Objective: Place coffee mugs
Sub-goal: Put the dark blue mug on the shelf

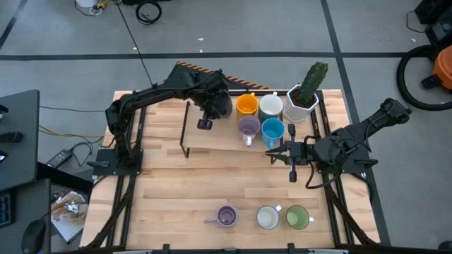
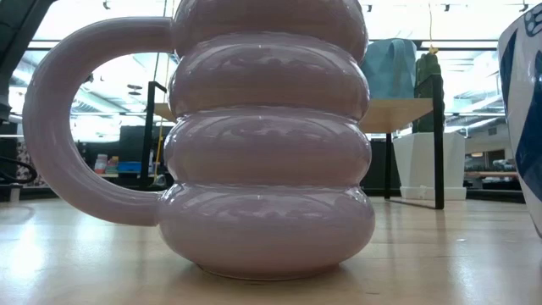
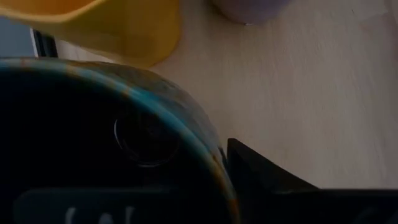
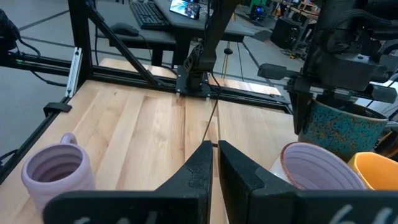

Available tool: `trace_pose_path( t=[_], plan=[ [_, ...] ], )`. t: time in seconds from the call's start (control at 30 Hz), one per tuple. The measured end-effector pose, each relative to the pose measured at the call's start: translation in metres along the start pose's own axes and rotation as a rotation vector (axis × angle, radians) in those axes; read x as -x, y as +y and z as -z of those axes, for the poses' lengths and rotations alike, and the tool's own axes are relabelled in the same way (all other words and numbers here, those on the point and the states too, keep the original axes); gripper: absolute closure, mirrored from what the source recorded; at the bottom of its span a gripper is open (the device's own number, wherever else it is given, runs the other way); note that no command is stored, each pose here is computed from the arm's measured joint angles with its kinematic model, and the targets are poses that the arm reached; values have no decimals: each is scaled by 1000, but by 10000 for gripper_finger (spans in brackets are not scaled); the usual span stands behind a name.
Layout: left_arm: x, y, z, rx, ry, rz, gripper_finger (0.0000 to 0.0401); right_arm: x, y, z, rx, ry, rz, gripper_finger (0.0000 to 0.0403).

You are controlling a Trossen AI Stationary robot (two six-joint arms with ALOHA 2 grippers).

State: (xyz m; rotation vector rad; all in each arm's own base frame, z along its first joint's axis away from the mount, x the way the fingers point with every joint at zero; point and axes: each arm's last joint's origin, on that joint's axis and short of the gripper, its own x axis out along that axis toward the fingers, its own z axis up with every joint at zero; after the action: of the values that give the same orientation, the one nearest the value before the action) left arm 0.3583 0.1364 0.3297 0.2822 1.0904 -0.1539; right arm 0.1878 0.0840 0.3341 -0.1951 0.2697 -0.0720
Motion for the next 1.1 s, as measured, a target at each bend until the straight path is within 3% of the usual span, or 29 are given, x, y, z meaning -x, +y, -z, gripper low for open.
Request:
trace_pose_path(
  t=[0.47, 1.1],
  plan=[
    [2, -7, -5, 4, -15, 5, 243, 0, 0, 0, 0, 0, 0, 370],
    [34, -5, -21, 38, -144, -10, 239, -1, -1, -2, -3, -19, 2, 370]
  ],
)
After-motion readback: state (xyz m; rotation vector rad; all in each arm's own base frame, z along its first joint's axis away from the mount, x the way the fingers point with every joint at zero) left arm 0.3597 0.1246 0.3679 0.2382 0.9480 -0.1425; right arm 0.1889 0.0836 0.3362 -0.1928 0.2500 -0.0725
